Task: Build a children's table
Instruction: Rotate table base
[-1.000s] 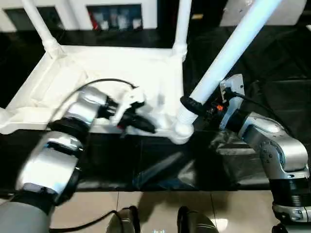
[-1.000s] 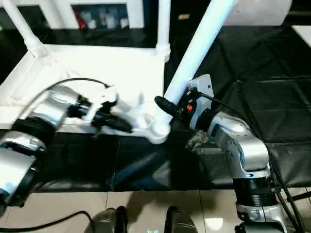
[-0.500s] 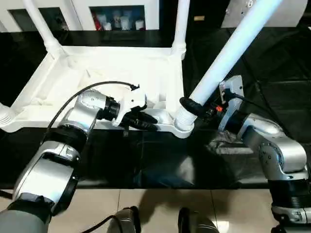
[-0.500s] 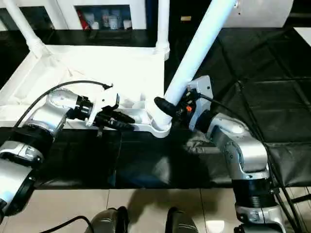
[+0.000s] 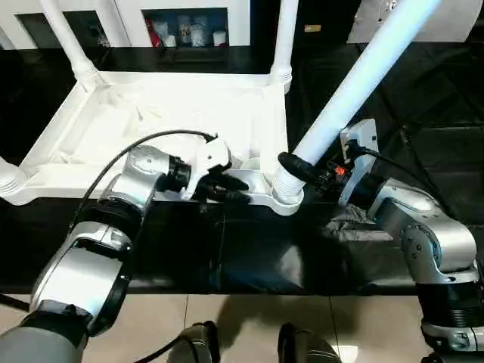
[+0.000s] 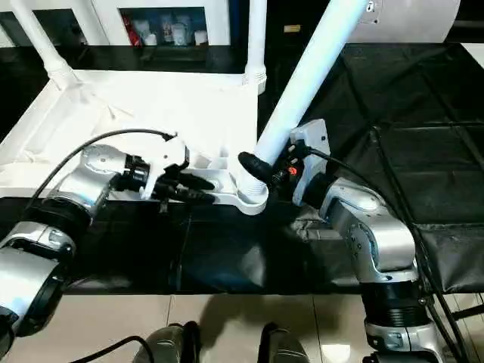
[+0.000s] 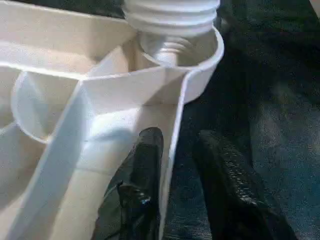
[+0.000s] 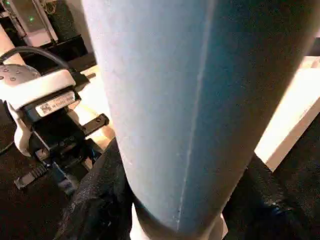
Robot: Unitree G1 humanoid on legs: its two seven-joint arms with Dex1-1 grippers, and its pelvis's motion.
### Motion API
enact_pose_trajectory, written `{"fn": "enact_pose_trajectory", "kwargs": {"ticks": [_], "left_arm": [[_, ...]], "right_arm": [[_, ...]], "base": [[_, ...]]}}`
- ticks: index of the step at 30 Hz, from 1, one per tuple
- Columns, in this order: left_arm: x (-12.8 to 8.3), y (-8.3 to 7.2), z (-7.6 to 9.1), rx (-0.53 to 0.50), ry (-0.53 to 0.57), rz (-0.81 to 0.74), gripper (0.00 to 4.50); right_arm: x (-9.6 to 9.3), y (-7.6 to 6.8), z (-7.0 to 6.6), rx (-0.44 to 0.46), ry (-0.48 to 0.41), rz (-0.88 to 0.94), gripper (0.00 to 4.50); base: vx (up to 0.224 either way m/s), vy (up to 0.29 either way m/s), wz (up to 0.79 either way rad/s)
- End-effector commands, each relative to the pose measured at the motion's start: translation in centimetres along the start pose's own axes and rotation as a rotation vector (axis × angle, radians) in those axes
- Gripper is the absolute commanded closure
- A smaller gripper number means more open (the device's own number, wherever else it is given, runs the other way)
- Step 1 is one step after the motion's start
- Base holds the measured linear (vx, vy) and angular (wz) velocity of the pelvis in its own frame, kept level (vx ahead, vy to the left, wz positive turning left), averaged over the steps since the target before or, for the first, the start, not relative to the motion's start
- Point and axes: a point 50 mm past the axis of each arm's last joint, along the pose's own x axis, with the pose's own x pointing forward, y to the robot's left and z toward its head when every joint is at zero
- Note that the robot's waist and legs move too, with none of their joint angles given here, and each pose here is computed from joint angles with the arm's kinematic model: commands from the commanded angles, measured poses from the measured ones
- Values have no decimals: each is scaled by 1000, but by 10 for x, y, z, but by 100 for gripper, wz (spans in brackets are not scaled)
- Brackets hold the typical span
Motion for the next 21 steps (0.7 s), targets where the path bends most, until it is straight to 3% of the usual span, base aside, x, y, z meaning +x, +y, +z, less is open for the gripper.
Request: {"fn": "enact_pose_trajectory", "kwargs": {"ticks": [1,12,15,21], "left_arm": [[1,-1,-4,5,45,-18,367],[-2,-1,-1,-16,36,-52,444],[-5,1,-7,-45,71,-6,448],[-13,8,-19,-102,114,241,450]], "right_arm": [[-2,2,2,-13,-13,3,259],[-1,3,2,-14,-13,5,259],[0,4,1,-10,-18,5,259],[4,8,-2,1,3,-72,259]], "base": [[0,0,0],[0,0,0],[0,0,0],[0,0,0]]}}
